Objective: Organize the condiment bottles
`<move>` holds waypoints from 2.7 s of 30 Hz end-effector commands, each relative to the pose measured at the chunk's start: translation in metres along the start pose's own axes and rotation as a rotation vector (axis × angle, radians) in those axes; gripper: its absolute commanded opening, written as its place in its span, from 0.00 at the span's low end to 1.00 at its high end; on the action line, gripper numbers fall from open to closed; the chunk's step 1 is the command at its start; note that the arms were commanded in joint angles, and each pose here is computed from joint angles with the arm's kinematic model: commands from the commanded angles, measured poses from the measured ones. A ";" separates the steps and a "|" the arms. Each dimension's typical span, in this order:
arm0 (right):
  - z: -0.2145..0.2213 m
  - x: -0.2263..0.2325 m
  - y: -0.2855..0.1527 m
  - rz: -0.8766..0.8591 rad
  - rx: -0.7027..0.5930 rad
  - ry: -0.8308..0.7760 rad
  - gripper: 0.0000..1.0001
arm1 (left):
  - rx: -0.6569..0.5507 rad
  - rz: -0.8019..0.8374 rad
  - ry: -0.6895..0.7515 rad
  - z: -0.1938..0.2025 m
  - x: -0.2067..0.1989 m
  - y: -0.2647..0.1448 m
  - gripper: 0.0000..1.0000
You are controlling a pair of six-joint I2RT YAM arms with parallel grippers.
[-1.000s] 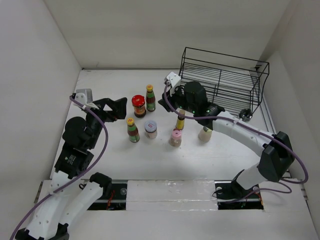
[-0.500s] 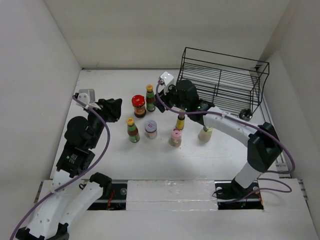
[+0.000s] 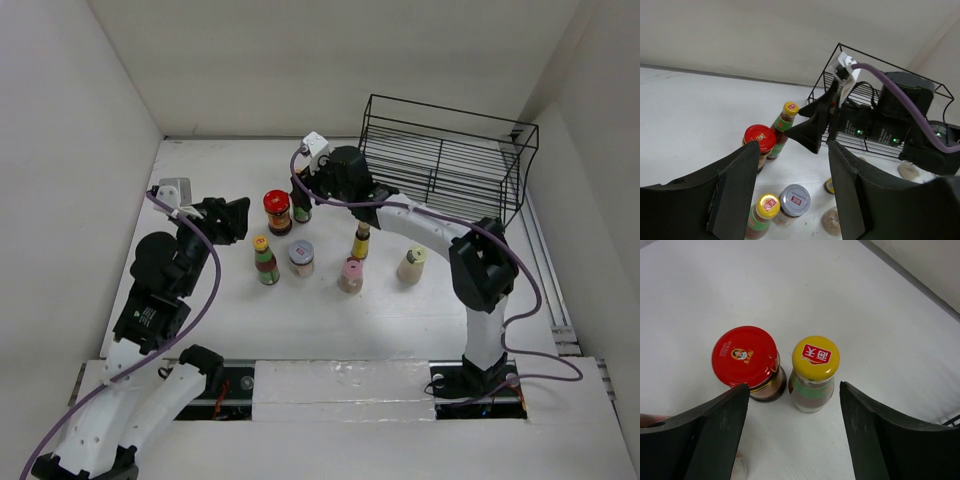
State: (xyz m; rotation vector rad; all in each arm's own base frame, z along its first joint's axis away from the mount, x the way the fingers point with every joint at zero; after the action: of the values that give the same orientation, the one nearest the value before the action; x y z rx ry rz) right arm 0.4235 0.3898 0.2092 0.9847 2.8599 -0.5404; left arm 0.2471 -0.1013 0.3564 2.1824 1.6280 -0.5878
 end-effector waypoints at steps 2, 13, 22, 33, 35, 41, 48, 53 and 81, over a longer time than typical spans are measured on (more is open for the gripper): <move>-0.024 -0.018 0.011 0.035 -0.073 -0.009 0.77 | -0.038 0.040 -0.002 -0.009 -0.009 0.003 0.53; -0.025 -0.018 0.034 0.012 -0.157 0.048 0.69 | -0.031 0.051 -0.002 -0.008 -0.010 0.003 0.54; -0.026 -0.019 0.046 0.017 -0.202 0.081 0.45 | -0.020 0.069 -0.001 -0.004 -0.012 0.001 0.55; -0.134 -0.050 -0.035 0.113 -0.498 0.054 0.19 | -0.020 0.069 -0.001 -0.004 -0.012 0.001 0.55; -0.156 -0.056 -0.059 0.134 -0.544 0.033 0.17 | -0.020 0.069 -0.001 -0.004 -0.012 0.001 0.55; -0.211 -0.111 -0.129 0.302 -0.670 -0.023 0.16 | -0.019 0.069 -0.001 -0.004 -0.012 0.001 0.55; -0.248 -0.187 -0.172 0.495 -0.740 -0.037 0.13 | -0.024 0.081 -0.002 -0.005 -0.015 0.001 0.55; -0.253 -0.241 -0.183 0.643 -0.731 -0.013 0.13 | -0.021 0.066 -0.001 -0.004 -0.012 0.001 0.55; -0.152 -0.315 -0.138 0.710 -0.512 0.045 0.15 | -0.022 0.063 -0.001 -0.004 -0.011 0.004 0.58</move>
State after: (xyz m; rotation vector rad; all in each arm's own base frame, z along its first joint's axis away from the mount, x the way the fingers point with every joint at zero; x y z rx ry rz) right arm 0.6213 0.1600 0.3627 1.8368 2.3542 -0.0314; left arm 0.2469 -0.1085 0.3535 2.2207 1.5887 -0.5982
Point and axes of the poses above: each gripper's point midway between its finger pads, its own y axis out along the fingers, its own x axis along the line the jaws close on, z = x × y, the point moved 1 cm from there along -y, back along the fingers, and after that the axes turned 10 degrees about -y, right-handed, at the moved point
